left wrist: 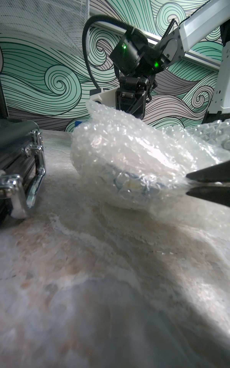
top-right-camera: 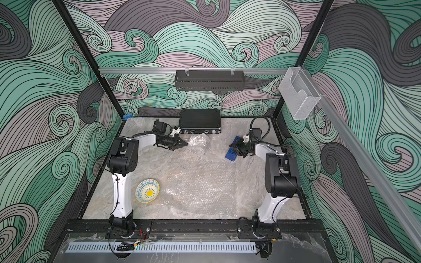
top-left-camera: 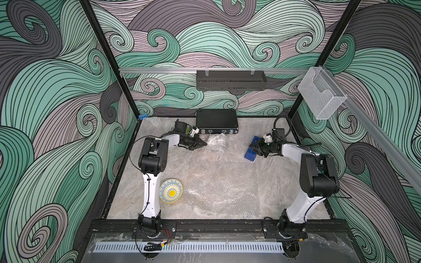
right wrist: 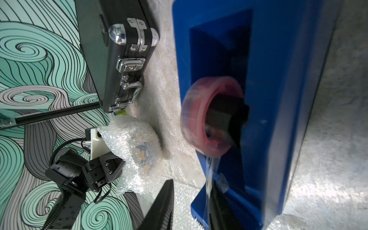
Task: Wrap bowls in bubble wrap
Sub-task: Tear off the tape using the Tape Cutter.
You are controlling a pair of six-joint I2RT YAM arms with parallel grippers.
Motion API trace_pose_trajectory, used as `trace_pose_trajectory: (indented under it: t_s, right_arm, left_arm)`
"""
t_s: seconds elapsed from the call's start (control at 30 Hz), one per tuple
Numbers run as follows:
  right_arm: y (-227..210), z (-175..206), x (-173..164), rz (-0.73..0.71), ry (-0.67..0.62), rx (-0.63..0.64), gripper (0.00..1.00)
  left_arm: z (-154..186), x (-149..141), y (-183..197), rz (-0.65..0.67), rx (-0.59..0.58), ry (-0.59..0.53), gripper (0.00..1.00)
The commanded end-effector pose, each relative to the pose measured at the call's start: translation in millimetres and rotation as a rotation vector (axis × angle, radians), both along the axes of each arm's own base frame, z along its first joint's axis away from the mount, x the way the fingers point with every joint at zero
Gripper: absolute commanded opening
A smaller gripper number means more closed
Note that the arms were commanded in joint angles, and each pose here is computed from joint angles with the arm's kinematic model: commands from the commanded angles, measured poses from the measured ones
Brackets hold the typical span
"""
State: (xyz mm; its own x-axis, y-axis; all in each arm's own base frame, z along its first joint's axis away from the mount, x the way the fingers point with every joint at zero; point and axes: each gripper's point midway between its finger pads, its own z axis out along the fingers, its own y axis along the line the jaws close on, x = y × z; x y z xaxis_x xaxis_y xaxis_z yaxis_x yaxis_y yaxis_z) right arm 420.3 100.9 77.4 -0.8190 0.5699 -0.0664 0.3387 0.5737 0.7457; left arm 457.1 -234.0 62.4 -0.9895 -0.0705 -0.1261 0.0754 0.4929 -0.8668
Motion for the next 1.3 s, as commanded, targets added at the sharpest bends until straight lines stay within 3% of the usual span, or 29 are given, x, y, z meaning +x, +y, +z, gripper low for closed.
trace_pose_trajectory:
  t_s: [0.0, 0.17, 0.57, 0.9, 1.27]
  right_arm:
    - [3.4, 7.5, -4.9, 0.01, -0.013, 0.027, 0.23]
    - [1.7, 17.6, -7.4, 0.007, -0.033, 0.031, 0.0]
    - [25.1, 53.4, -32.9, 0.051, -0.108, 0.105, 0.0]
    - [38.5, 10.2, -82.2, 0.109, -0.017, 0.037, 0.0]
    - [30.6, -46.3, -98.0, 0.126, 0.124, -0.042, 0.0]
  left_arm:
    - [11.8, -1.5, -4.5, -0.017, 0.013, -0.028, 0.0]
    - [11.7, -2.6, -4.7, -0.019, 0.014, -0.028, 0.0]
    - [11.6, -3.2, -4.6, -0.02, 0.015, -0.028, 0.0]
    - [12.2, -4.9, -5.9, -0.024, 0.014, -0.026, 0.0]
    - [11.8, -6.2, -6.4, -0.027, 0.015, -0.024, 0.0]
